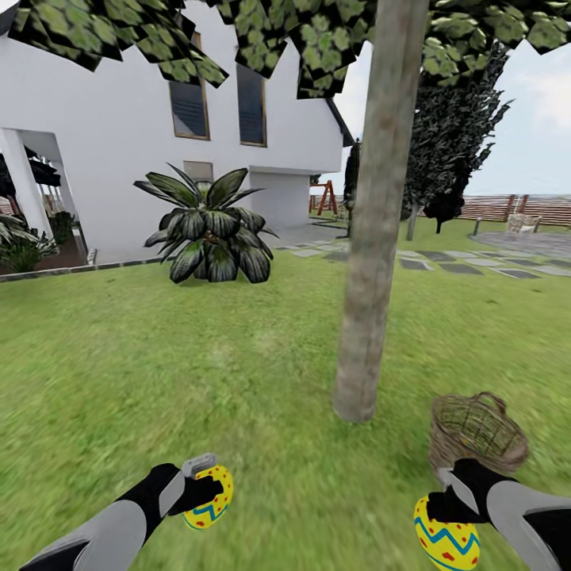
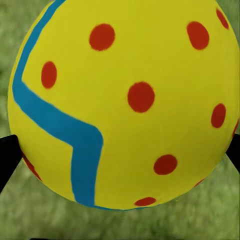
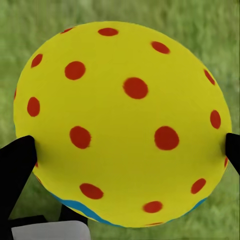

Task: Take the three Easter eggs out of the wicker basket on the lawn in the garden, then place them on the lawn next to a single tree (choose any tree) so that all three eggs are next to the same tree and none are left in the basket.

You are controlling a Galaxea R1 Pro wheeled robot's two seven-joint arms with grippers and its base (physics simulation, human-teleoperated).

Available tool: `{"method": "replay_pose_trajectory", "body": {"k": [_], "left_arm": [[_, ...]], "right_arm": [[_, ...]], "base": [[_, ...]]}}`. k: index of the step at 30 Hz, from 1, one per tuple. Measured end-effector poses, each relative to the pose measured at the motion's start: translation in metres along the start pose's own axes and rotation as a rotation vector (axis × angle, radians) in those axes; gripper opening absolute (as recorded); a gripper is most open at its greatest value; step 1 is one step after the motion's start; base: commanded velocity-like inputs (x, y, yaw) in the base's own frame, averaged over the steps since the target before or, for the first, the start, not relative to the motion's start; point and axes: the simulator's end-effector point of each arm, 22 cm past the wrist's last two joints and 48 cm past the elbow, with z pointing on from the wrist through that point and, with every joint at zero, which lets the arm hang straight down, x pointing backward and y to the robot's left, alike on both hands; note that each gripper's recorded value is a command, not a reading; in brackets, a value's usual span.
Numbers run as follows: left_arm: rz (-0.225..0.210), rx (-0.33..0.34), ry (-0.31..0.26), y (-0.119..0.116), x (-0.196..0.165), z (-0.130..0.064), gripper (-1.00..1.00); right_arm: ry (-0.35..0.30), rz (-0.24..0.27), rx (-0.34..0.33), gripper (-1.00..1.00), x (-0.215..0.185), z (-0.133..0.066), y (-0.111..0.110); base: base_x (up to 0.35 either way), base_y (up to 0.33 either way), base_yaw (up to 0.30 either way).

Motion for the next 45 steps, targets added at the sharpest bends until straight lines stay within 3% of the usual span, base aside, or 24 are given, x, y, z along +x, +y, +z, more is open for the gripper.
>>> {"method": "replay_pose_trajectory", "body": {"k": [29, 45], "left_arm": [[0.001, 0.0, -0.001, 0.0, -0.0006, -0.0002, -1.0], [0.005, 0.001, -0.007, -0.0035, -0.0024, -0.0026, -1.0]], "right_arm": [[-0.001, 0.005, 0.003, -1.0, 0.0001, -0.0002, -0.0039], [-0.008, 0.012, 0.003, -1.0, -0.0022, -0.0038, -0.0063]], "base": [[0.208, 0.282, 0.0], [0.045, 0.06, -0.271]]}}
